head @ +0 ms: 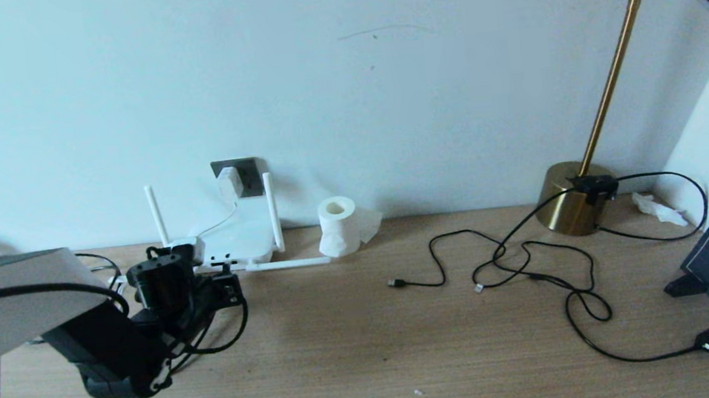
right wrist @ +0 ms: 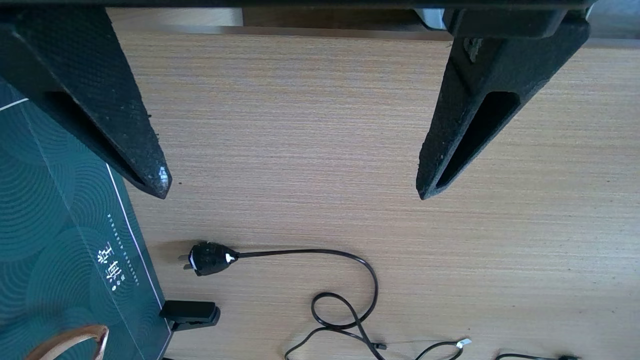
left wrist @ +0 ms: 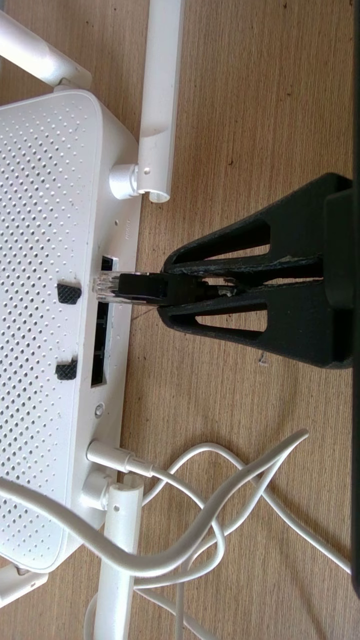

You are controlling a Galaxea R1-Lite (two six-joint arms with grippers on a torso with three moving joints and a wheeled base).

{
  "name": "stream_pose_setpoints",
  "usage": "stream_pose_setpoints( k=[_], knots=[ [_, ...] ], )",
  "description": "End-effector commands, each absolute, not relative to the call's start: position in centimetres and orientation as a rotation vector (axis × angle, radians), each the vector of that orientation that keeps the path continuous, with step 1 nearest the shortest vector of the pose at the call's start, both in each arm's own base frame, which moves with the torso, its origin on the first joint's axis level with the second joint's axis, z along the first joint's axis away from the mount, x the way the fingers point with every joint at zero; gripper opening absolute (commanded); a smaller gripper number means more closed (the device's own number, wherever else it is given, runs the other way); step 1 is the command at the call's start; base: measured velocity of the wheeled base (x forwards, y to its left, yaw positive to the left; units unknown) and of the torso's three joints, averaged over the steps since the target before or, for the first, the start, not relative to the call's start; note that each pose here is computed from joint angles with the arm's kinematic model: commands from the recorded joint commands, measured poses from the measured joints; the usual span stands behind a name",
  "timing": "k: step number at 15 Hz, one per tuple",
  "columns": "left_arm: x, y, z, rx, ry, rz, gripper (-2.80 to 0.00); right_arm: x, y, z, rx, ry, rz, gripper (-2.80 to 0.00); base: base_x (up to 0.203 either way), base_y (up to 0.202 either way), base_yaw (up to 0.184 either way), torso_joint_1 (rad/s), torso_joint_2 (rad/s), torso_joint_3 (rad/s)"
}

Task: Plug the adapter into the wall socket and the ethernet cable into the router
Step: Align cable and router interface, then plug cable into router interface

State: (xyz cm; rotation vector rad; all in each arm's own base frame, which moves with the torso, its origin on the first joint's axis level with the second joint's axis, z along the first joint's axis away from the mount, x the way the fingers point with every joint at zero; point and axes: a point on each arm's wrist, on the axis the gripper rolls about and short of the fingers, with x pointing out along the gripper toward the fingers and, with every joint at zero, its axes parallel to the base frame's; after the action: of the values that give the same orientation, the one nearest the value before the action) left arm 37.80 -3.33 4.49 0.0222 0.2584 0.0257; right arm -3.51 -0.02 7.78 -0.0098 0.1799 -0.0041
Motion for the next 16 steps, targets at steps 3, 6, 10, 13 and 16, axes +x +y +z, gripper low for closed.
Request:
stream_pose_setpoints(
  k=[3, 6, 10, 13, 16],
  knots=[
    [37.87, -3.34, 4.41, 0.022, 0.255, 0.027, -2.80, -3.51, -0.02, 7.77, -0.010, 0.183, -0.004, 0.00, 0.000, 0.000, 0.000, 0.000, 0.00, 0.000],
    [37.88, -3.34, 4.30, 0.022, 0.258, 0.027, -2.80, -3.51, -0.02, 7.77, -0.010, 0.183, -0.004, 0.00, 0.000, 0.000, 0.000, 0.000, 0.00, 0.000],
    [37.88, -3.34, 4.30, 0.022, 0.258, 0.027, -2.80, -3.51, -0.02, 7.77, -0.011, 0.183, -0.004, 0.00, 0.000, 0.000, 0.000, 0.000, 0.00, 0.000],
    [37.88, -3.34, 4.30, 0.022, 0.258, 0.027, -2.80, -3.51, -0.02, 7.77, -0.010, 0.183, -0.004, 0.00, 0.000, 0.000, 0.000, 0.000, 0.00, 0.000],
    [37.88, -3.34, 4.29, 0.022, 0.258, 0.027, -2.80, -3.51, -0.02, 7.77, -0.010, 0.183, -0.004, 0.00, 0.000, 0.000, 0.000, 0.000, 0.00, 0.000]
  ],
)
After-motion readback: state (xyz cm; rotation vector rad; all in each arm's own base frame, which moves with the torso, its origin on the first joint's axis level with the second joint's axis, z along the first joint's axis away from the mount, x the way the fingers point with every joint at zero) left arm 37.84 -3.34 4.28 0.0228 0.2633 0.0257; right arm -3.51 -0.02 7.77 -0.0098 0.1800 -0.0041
